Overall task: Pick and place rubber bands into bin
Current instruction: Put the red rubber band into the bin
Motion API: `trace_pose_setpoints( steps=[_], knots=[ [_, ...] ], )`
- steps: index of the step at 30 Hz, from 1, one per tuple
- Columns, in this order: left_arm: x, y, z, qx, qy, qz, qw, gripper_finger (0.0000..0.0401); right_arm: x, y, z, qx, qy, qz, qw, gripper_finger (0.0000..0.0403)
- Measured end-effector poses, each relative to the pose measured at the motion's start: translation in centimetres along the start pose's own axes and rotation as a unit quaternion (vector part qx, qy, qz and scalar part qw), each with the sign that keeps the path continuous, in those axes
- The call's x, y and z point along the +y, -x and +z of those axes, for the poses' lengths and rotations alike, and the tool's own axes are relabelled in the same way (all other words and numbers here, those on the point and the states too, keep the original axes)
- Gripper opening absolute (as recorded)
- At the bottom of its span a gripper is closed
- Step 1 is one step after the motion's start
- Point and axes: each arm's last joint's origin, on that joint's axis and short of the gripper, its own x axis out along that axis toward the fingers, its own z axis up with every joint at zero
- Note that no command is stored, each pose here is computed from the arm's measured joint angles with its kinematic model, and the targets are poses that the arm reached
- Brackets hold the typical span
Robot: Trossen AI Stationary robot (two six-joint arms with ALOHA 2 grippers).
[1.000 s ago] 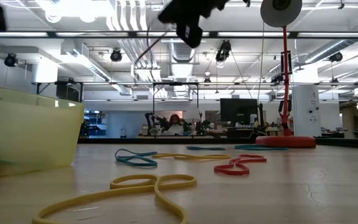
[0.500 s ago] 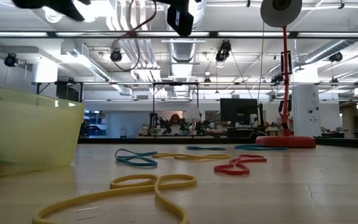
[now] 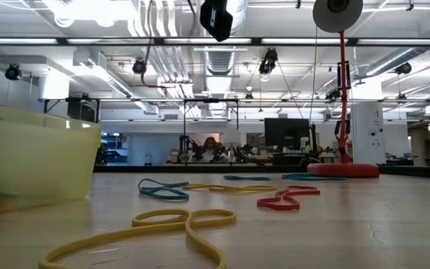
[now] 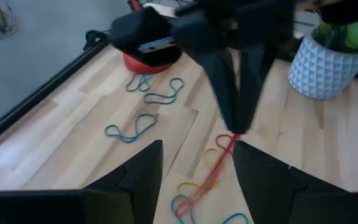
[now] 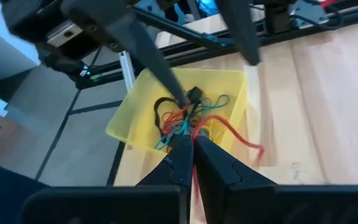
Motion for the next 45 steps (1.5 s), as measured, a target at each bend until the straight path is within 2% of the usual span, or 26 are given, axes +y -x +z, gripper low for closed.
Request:
trace_pose_setpoints(
  steps=[4, 10, 15, 20, 27, 30, 34, 40, 45],
  knots=[
    [0.2, -0.2, 0.1, 0.003, -0.044, -0.002, 0.999, 0.0181, -0.1, 0.0, 0.0, -0.002, 0.006, -0.006, 1.000, 0.0009],
    [0.3, -0.8, -0.2, 0.043, -0.051, -0.047, 0.997, 0.0187, -0.3, 0.1, -0.2, 0.008, 0.007, -0.016, 1.000, 0.0009],
    [0.4, -2.3, -0.8, 0.068, -0.082, -0.046, 0.993, 0.0188, -0.3, 0.1, -0.1, 0.006, 0.014, -0.016, 1.000, 0.0009],
    [0.4, -3.6, -0.3, 0.055, -0.104, -0.051, 0.992, 0.0188, -0.3, 0.1, -0.1, 0.007, 0.014, -0.016, 1.000, 0.0009],
    [1.3, -4.4, 0.1, 0.055, -0.096, -0.034, 0.993, 0.0187, -0.3, 0.1, -0.2, 0.009, 0.012, -0.016, 1.000, 0.0008],
    [1.6, -4.7, 0.3, 0.066, -0.089, -0.048, 0.993, 0.0181, -0.3, 0.1, -0.2, 0.009, 0.011, -0.017, 1.000, 0.0008],
    [1.8, -5.1, 0.2, 0.077, -0.090, -0.057, 0.991, 0.0139, -0.3, 0.1, -0.2, 0.010, 0.011, -0.017, 1.000, 0.0008],
    [1.8, -5.5, 0.1, 0.082, -0.108, -0.057, 0.989, 0.0020, -0.3, 0.1, -0.3, 0.013, 0.010, -0.017, 1.000, 0.0008],
    [1.8, -5.4, 0.2, 0.082, -0.107, -0.056, 0.989, 0.0002, -0.4, 0.1, -0.3, 0.016, -0.012, -0.020, 1.000, 0.0008]
  ],
)
